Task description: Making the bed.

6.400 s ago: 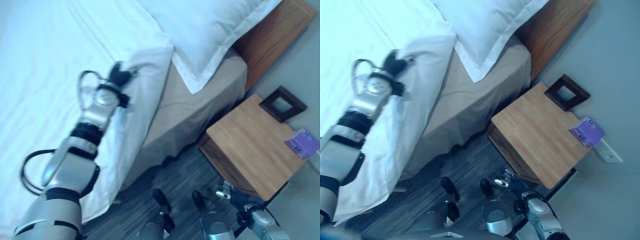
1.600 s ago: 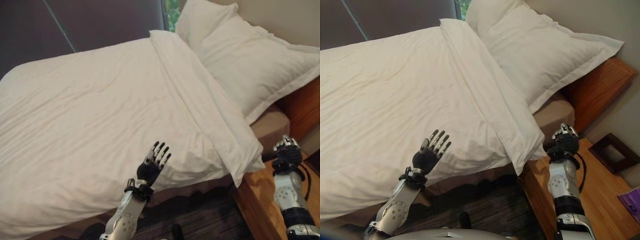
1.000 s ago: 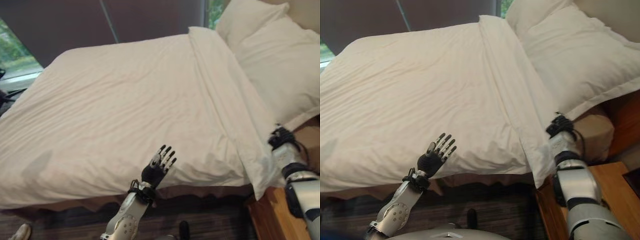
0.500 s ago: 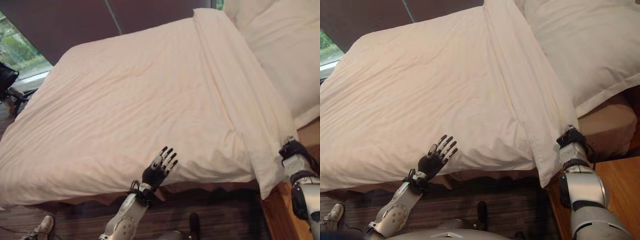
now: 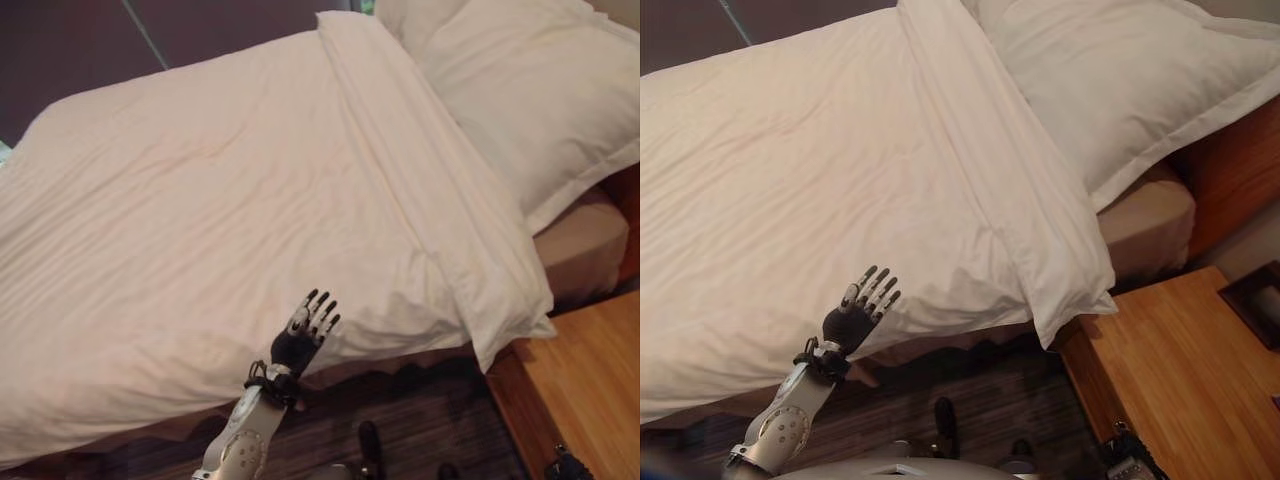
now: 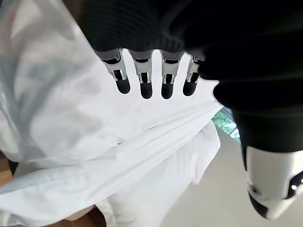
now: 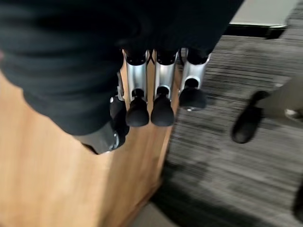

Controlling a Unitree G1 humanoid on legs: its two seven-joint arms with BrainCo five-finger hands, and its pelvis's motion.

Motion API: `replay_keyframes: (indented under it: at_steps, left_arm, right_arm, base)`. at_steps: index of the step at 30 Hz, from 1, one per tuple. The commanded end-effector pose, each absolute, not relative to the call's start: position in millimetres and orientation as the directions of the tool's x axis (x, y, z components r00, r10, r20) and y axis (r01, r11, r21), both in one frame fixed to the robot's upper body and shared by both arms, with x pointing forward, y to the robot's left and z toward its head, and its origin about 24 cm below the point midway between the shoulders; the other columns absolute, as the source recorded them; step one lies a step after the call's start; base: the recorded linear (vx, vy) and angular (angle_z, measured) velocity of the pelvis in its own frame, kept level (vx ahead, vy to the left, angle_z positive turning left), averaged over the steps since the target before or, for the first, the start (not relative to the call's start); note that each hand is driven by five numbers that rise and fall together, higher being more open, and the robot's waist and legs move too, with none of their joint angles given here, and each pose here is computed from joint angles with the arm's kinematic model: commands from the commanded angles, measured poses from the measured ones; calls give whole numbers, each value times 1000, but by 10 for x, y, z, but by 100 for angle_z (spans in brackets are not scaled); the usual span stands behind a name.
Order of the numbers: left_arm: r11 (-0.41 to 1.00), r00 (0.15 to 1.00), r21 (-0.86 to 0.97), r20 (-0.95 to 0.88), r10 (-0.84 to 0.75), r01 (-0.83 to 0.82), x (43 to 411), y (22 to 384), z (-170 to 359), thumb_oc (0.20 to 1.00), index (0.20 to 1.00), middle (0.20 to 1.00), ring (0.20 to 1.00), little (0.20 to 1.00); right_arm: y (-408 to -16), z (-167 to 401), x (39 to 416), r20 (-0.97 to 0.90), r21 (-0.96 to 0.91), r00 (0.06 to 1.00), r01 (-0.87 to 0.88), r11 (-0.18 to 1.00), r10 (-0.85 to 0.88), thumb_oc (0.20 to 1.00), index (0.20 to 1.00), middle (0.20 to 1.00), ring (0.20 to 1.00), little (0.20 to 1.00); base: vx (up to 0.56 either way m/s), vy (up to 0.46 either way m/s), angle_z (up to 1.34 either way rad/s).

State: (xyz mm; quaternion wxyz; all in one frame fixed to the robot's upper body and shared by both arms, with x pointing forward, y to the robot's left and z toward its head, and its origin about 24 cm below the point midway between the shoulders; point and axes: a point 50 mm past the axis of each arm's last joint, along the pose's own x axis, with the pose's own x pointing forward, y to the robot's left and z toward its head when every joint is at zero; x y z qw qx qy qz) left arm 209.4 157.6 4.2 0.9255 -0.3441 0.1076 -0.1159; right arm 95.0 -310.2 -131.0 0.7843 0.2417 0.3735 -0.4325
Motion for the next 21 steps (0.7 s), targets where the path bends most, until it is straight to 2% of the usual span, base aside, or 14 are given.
replay_keyframes:
  at_steps: [1, 2, 5, 9, 16, 21]
  left_arm:
    - [818, 964, -560, -115, -239, 136, 2083, 1717, 17, 1000, 1000, 1000, 1000, 1000]
    - [844, 958, -522, -157, -239, 125, 2043, 1758, -56, 1000, 1000, 1000, 1000, 1000]
    - [905, 930, -402, -261, -257, 137, 1914, 1849, -231, 1000, 1000, 1000, 1000, 1000]
    - [944, 890, -287, -373, -264, 161, 1792, 1891, -441, 1000, 1000, 1000, 1000, 1000]
    - [947, 870, -303, -432, -239, 110, 1742, 1822, -598, 1000, 1000, 1000, 1000, 1000]
    - [951, 861, -265, -434, -266, 161, 1767, 1768, -603, 1000, 1000, 1000, 1000, 1000]
  right_arm:
    - [-3027, -923, 1584, -578, 170, 665, 665, 727, -473, 727, 727, 727, 727, 727]
    - [-2924, -843, 1630, -534, 192, 735, 588, 786, -419, 1000, 1000, 1000, 1000, 1000]
    - [-2668, -717, 1657, -471, 208, 844, 391, 896, -259, 1000, 1000, 1000, 1000, 1000]
    - [-2307, -691, 1667, -453, 256, 888, 215, 943, -80, 1000, 1000, 1000, 1000, 1000]
    - [-1920, -600, 1752, -398, 354, 916, 93, 930, 59, 1000, 1000, 1000, 1000, 1000]
    - [-1831, -568, 1798, -384, 332, 917, 34, 943, 103, 1000, 1000, 1000, 1000, 1000]
  base:
    - [-54, -35, -11]
    - [-50, -36, -7]
    - [-41, -45, -14]
    - [-60, -50, 0]
    - [-97, -54, 12]
    - [-85, -29, 15]
